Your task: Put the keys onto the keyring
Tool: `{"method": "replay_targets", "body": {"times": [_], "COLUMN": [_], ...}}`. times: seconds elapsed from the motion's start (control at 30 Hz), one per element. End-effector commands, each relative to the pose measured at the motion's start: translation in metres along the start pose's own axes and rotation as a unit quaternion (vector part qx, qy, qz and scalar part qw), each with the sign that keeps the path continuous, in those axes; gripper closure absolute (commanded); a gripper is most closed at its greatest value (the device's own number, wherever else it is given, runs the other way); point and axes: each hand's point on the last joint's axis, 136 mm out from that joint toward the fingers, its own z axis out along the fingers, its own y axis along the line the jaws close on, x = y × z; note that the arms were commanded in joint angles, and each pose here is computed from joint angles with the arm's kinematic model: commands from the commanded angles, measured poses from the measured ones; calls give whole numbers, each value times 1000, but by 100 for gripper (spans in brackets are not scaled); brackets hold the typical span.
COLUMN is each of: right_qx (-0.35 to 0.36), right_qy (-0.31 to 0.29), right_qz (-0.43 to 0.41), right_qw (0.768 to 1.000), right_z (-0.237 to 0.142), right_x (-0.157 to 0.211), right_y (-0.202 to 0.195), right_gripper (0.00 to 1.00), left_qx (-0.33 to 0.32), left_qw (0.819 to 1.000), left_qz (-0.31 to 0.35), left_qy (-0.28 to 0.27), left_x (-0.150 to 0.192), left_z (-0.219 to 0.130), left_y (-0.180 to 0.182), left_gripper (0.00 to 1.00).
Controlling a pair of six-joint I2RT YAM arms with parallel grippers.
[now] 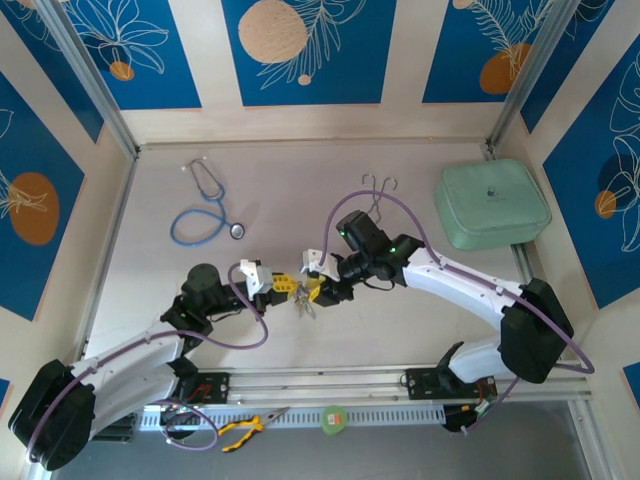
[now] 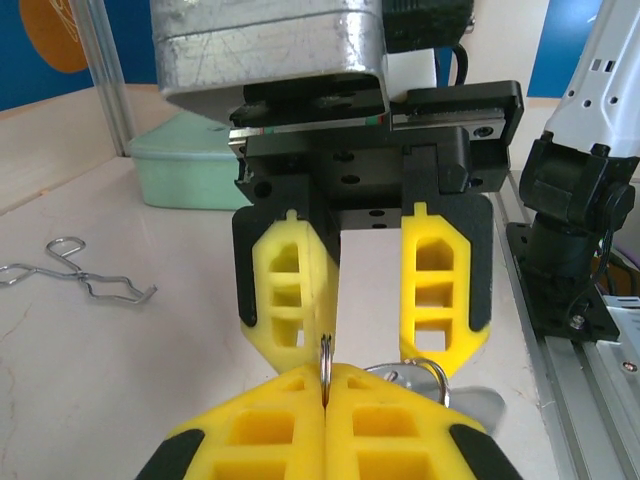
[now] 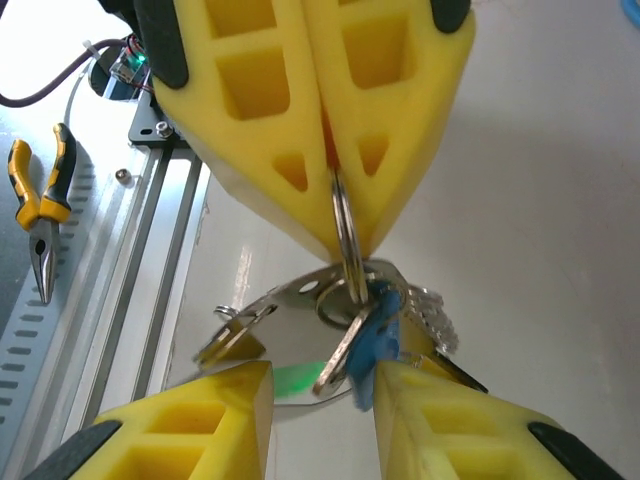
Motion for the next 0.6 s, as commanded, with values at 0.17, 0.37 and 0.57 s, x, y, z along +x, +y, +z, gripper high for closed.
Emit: {"method": "replay_targets", "body": {"times": [0.17, 0.37, 0.57], "right_qx": [14, 13, 18], "right_qy": [0, 2, 9], "right_qz": [-2, -3, -1], "right_qw": [1000, 1000, 1000], "right_z": [12, 13, 7], "right_x": [2, 2, 6], "right_y": [-9, -11, -12], "right_gripper": [68, 79, 96], "left_qx": [10, 11, 12], "left_qw": [1000, 1000, 1000], "left_qz": [16, 15, 17], "left_qy": [-23, -22, -22], "left_x": [-14, -13, -13], "left_z": [0, 0, 0], "left_y": [-4, -4, -4], "left_gripper": [100, 100, 100]}}
